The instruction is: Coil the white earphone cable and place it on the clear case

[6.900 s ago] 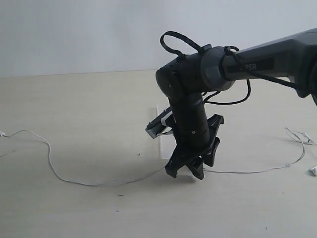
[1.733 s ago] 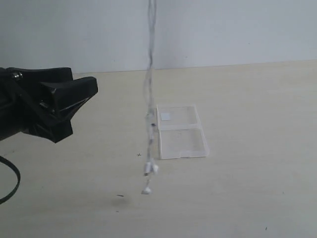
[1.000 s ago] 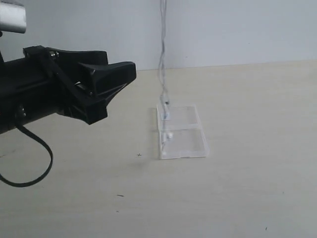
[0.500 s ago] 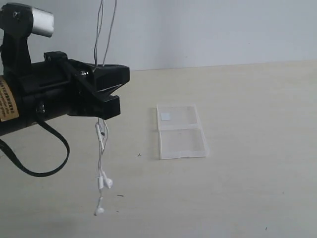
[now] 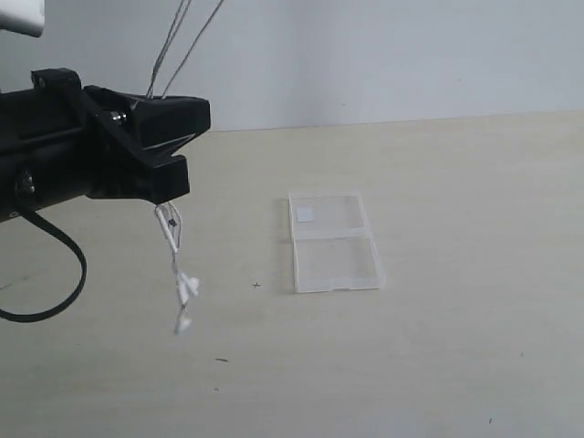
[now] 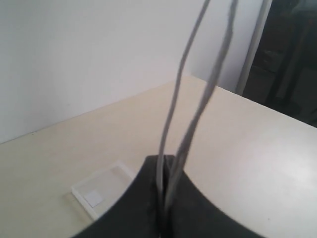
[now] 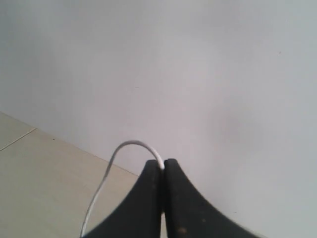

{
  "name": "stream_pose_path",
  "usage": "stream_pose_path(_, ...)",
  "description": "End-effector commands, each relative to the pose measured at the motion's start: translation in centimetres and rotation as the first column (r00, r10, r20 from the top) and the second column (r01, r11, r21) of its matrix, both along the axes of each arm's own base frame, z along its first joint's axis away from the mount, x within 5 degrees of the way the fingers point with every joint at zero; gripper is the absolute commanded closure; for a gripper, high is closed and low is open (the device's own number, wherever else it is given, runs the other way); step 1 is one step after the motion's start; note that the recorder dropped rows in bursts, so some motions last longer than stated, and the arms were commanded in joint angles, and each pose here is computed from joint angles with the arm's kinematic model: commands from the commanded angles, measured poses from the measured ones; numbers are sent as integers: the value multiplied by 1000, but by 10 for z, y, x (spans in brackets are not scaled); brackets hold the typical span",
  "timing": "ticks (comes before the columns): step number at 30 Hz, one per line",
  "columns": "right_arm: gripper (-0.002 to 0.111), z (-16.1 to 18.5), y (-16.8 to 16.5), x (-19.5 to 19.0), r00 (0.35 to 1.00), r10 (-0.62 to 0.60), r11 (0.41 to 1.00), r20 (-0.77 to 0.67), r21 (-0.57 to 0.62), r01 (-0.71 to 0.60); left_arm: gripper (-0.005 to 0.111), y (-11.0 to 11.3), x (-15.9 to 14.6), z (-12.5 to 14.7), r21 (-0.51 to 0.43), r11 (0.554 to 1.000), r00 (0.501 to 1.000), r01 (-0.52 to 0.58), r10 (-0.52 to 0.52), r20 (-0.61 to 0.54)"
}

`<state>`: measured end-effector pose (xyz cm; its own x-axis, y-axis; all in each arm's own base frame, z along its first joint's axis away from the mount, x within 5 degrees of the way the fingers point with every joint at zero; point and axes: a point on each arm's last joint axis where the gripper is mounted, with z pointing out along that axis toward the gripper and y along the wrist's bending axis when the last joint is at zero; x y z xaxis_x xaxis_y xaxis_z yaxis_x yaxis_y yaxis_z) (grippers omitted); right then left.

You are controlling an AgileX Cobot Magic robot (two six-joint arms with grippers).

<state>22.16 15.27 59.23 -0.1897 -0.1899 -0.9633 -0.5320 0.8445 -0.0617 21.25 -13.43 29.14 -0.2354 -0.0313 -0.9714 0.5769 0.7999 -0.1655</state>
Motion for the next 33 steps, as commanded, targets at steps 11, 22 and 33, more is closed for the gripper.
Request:
stream_pose_path(11,108,4,-20,-5,990,-137,990,10,-22,138,107,19,-27,33,16,999,995,-40,39,89)
stream_pose_path(22,108,-123,49,20,852,269,913,-448,-163,-374,107,75,-68,62,47,961,957,-274,267,115)
stream_pose_path(33,108,-269,110,39,433,576,681,-693,114,-723,107,90,-84,66,56,940,938,-337,329,113)
